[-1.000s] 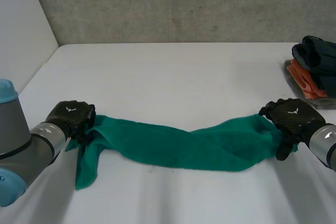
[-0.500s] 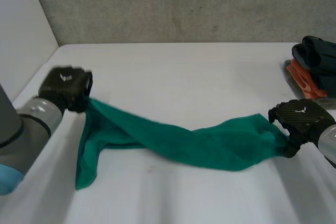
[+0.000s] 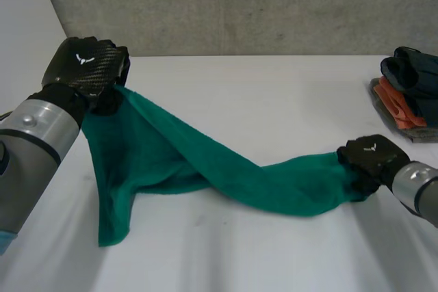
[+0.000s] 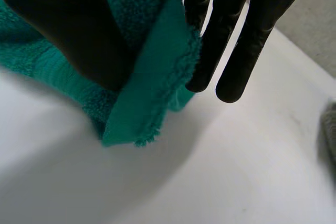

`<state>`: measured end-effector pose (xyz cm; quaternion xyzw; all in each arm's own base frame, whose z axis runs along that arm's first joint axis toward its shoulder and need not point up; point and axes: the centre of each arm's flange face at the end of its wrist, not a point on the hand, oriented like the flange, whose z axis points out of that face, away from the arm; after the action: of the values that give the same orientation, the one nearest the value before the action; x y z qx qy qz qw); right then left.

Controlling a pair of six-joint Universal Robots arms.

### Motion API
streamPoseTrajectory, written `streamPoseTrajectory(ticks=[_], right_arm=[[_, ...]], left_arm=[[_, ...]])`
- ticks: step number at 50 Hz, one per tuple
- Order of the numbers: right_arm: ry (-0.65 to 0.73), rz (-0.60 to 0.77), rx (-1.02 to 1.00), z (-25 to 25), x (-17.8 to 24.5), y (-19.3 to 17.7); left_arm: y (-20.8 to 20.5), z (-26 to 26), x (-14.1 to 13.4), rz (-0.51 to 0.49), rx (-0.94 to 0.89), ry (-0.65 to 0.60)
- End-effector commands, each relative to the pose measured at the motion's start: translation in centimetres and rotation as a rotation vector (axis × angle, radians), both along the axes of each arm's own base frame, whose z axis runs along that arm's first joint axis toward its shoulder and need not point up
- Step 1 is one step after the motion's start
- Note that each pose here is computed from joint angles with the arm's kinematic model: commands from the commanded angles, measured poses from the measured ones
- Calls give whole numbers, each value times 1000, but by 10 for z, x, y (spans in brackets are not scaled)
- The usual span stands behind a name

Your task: Fold the laundry.

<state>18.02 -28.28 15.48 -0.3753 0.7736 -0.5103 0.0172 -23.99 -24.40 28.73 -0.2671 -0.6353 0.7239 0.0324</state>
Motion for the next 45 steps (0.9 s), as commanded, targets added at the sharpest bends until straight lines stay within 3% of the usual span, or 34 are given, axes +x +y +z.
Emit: streamPoseTrajectory(ticks=[1, 4, 7, 13, 16, 24, 29, 34, 39, 45], right_arm=[[-92, -14, -296, 56, 26, -50], [-224, -35, -487, 101, 37, -73], [-364, -45, -678, 146, 41, -92], [-505, -87, -817, 189, 36, -103], [-491, -97, -770, 186, 35, -100], [-373, -40, -414, 143, 40, -76], [-158, 35, -141, 90, 41, -58], [12, 33, -96, 75, 37, -55], [25, -31, -103, 72, 34, -67], [37, -56, -77, 27, 36, -90]], left_arm=[[-49, 13, -12, 40, -123, 42], [-70, 41, -16, 91, -240, 97], [-86, 106, -15, 175, -467, 234], [-82, 142, -13, 190, -619, 323], [-78, 132, -18, 176, -604, 320], [-59, 62, -14, 161, -409, 214], [-39, -9, -8, 152, -215, 110], [-27, -36, -5, 147, -137, 75], [-26, -38, -5, 150, -128, 75], [-27, -49, -7, 143, -102, 58]])
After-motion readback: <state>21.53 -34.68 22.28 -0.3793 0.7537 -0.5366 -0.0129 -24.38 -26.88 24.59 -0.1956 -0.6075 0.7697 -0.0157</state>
